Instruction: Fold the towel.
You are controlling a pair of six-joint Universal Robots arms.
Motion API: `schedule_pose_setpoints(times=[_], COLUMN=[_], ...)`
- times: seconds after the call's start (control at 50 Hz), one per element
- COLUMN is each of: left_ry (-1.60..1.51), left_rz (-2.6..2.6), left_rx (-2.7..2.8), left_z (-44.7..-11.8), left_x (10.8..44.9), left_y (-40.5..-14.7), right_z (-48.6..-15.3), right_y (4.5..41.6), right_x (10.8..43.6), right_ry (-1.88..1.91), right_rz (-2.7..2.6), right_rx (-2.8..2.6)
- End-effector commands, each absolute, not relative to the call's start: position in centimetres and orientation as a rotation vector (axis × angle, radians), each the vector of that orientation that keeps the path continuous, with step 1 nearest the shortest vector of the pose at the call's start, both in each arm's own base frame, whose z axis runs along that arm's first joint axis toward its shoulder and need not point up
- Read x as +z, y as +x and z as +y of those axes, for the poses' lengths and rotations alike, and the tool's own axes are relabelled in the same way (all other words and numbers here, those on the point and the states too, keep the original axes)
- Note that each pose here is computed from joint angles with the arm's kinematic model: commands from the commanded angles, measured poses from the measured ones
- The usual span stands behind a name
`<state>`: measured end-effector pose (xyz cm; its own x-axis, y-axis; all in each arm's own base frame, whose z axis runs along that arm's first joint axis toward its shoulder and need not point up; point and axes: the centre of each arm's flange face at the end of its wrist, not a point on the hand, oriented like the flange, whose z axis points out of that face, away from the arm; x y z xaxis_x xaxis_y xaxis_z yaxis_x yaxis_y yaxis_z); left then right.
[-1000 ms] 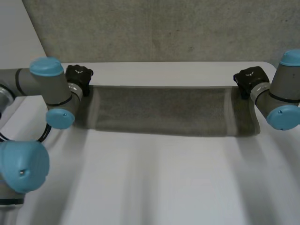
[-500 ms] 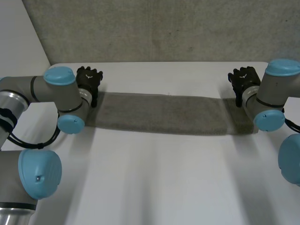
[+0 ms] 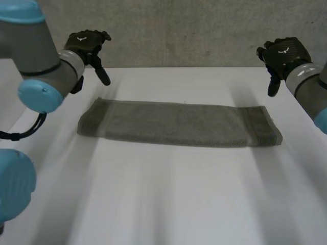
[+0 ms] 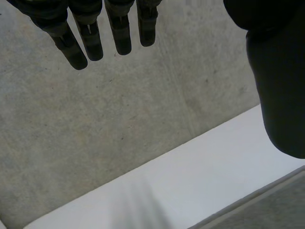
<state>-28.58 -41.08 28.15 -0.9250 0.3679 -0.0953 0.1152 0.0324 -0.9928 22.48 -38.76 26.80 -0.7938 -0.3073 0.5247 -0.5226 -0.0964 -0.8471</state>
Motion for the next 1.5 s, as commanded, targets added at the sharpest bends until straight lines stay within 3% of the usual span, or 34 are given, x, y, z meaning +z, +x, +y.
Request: schedule_pose_setpoints(times=[0.02,0.12,0.3,0.46,0.62,0.84,0.96,1.12,1.22,1.3,1.34,1.4,1.44,1.5], left_ry=[-0.502,-0.486,-0.484,-0.584,-0.725,-0.736,-0.733,-0.732,-0.726,-0.723,-0.719,-0.719,-0.717,-0.715], left_rz=[-2.14,-2.119,-2.071,-2.055,-2.183,-2.181,-2.166,-2.175,-2.184,-2.186,-2.188,-2.185,-2.183,-2.184], left_rx=[1.977,2.011,2.061,2.136,2.025,2.016,2.038,2.032,2.032,2.034,2.034,2.037,2.042,2.039], left_z=[-39.4,-37.8,-34.5,-30.5,-27.8,-27.1,-27.7,-28.0,-28.0,-28.0,-28.0,-28.0,-28.0,-28.0], left_x=[30.3,31.9,31.5,27.5,22.3,20.1,19.9,19.6,19.6,19.6,19.6,19.7,19.8,19.8], left_y=[-27.5,-26.3,-25.3,-24.1,-23.9,-23.9,-24.0,-24.0,-23.7,-23.6,-23.6,-23.6,-23.6,-23.6], right_z=[-36.4,-35.3,-34.6,-35.8,-36.8,-38.6,-39.4,-41.7,-43.4,-44.4,-44.7,-44.5,-43.4,-42.4], right_y=[21.8,21.5,21.6,21.6,21.0,19.3,17.7,11.1,8.2,7.9,8.2,11.6,16.9,20.0], right_x=[25.9,24.8,22.7,16.7,13.7,11.8,12.6,17.4,19.8,22.2,23.2,25.2,26.5,26.9], right_ry=[0.958,0.978,1.04,1.075,1.071,1.065,0.999,0.784,0.758,0.779,0.786,0.837,0.94,1.0], right_rz=[-2.057,-2.104,-2.178,-2.289,-2.321,-2.249,-2.227,-2.133,-1.996,-1.873,-1.827,-1.754,-1.682,-1.648], right_rx=[1.939,1.891,1.839,1.718,1.646,1.553,1.549,1.575,1.56,1.575,1.591,1.689,1.804,1.862])
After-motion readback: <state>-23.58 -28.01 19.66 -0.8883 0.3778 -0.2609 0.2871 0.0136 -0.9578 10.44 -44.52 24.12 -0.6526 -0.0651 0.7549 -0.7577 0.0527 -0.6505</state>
